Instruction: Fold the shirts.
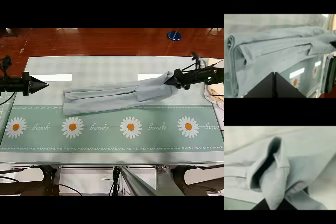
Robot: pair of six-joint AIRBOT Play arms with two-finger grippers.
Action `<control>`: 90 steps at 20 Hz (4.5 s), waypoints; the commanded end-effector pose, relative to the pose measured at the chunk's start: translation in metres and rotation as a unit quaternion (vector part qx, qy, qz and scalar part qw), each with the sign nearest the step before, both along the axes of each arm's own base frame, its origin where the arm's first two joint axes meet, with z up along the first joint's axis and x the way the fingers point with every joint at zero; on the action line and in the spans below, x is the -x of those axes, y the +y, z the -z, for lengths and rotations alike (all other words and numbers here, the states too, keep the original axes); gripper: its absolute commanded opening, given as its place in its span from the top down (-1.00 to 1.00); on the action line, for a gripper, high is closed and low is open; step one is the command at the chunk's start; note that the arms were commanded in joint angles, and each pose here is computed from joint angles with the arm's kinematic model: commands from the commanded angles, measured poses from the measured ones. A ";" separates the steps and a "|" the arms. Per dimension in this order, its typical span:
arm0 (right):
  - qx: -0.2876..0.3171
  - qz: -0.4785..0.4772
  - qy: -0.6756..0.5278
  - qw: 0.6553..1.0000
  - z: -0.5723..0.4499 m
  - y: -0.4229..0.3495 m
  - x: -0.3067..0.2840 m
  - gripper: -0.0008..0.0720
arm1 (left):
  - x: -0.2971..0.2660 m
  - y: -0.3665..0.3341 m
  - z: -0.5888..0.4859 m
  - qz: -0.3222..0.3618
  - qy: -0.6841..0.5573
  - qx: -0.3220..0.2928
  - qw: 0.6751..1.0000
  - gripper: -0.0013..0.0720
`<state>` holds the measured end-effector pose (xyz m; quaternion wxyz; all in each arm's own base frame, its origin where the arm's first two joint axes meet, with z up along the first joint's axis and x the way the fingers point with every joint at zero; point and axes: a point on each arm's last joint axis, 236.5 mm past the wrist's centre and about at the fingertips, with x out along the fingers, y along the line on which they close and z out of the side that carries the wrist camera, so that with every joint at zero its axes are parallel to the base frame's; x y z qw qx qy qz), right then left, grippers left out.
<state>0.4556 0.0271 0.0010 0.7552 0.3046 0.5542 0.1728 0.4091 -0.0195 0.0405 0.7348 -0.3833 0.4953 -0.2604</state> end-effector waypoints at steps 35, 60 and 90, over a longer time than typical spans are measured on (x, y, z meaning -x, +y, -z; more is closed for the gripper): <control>0.064 -0.085 -0.106 0.989 -0.169 0.080 0.104 0.93 | 0.128 -0.485 0.110 0.153 0.186 0.102 0.965 0.90; 0.009 -0.187 -0.104 0.977 -0.036 0.350 0.083 0.83 | 0.076 -0.045 -0.284 -0.017 -0.334 0.021 0.942 0.90; -0.026 0.026 0.109 0.993 0.061 0.081 0.104 -0.64 | 0.079 -0.053 -0.082 0.086 -0.118 -0.169 0.975 0.01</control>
